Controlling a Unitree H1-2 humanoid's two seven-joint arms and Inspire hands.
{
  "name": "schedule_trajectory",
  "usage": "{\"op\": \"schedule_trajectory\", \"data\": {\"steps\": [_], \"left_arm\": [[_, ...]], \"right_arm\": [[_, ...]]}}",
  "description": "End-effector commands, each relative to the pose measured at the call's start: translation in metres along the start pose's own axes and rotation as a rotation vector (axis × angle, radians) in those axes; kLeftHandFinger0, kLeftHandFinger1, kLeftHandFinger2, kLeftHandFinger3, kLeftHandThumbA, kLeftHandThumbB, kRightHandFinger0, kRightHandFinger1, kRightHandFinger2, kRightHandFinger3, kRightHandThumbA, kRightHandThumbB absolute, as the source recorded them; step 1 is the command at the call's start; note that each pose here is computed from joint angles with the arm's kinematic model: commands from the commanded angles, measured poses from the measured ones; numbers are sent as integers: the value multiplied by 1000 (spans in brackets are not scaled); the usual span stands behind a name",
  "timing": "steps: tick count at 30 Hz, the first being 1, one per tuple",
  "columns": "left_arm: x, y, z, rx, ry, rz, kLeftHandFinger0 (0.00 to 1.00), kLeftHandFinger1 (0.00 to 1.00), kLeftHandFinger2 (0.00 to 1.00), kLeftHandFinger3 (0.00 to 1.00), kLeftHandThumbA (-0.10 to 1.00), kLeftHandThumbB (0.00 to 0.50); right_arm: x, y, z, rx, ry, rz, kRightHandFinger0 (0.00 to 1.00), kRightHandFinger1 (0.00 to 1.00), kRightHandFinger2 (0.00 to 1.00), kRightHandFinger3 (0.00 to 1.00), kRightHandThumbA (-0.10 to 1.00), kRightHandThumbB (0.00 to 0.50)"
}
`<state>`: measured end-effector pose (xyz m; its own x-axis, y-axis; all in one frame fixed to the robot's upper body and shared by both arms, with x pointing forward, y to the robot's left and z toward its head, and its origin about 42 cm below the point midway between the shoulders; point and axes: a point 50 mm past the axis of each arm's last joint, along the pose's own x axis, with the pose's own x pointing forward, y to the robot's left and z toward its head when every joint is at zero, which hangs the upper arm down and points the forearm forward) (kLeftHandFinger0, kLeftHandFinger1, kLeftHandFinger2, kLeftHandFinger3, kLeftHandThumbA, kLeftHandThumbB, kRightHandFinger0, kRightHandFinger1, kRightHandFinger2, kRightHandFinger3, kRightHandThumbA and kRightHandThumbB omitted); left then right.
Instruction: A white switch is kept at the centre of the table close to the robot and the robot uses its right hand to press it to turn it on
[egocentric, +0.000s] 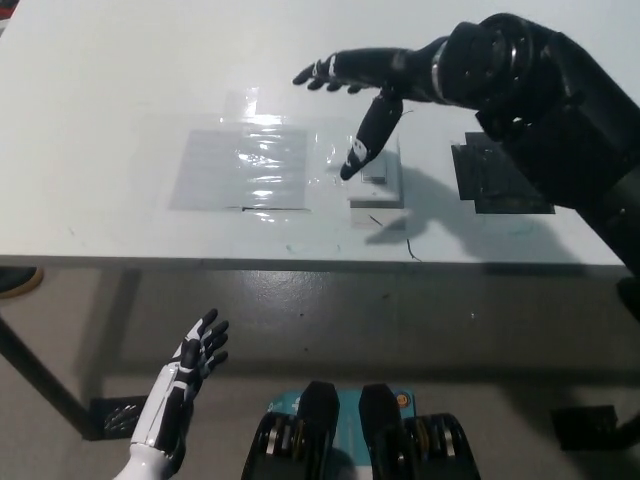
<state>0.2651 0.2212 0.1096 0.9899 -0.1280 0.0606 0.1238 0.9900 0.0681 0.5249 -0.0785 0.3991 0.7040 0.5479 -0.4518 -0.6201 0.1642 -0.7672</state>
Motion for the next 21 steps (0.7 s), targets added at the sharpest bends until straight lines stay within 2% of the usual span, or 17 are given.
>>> {"op": "schedule_trajectory", "data": {"steps": [1,5,13,15,21], "left_arm": [[3,1,10,24,-60,-19,1000,1000,1000,1000,1000,115],[4,3,11,23,-65,-17,1000,1000,1000,1000,1000,103],[4,2,13,25,-55,-12,1000,1000,1000,1000,1000,104],[3,3,12,30,-60,-12,1000,1000,1000,1000,1000,107],[4,3,12,23,-62,-16,1000,1000,1000,1000,1000,94]], "right_arm": [[-10,-26,24,-89,29,-46,1000,1000,1000,1000,1000,276],[-1,-23,19,-126,100,-66,1000,1000,1000,1000,1000,327],[6,-21,3,-111,131,-57,1000,1000,1000,1000,1000,325],[9,-18,-3,-90,143,-41,1000,1000,1000,1000,1000,311],[12,-14,-14,-77,178,-31,1000,1000,1000,1000,1000,318]]}}
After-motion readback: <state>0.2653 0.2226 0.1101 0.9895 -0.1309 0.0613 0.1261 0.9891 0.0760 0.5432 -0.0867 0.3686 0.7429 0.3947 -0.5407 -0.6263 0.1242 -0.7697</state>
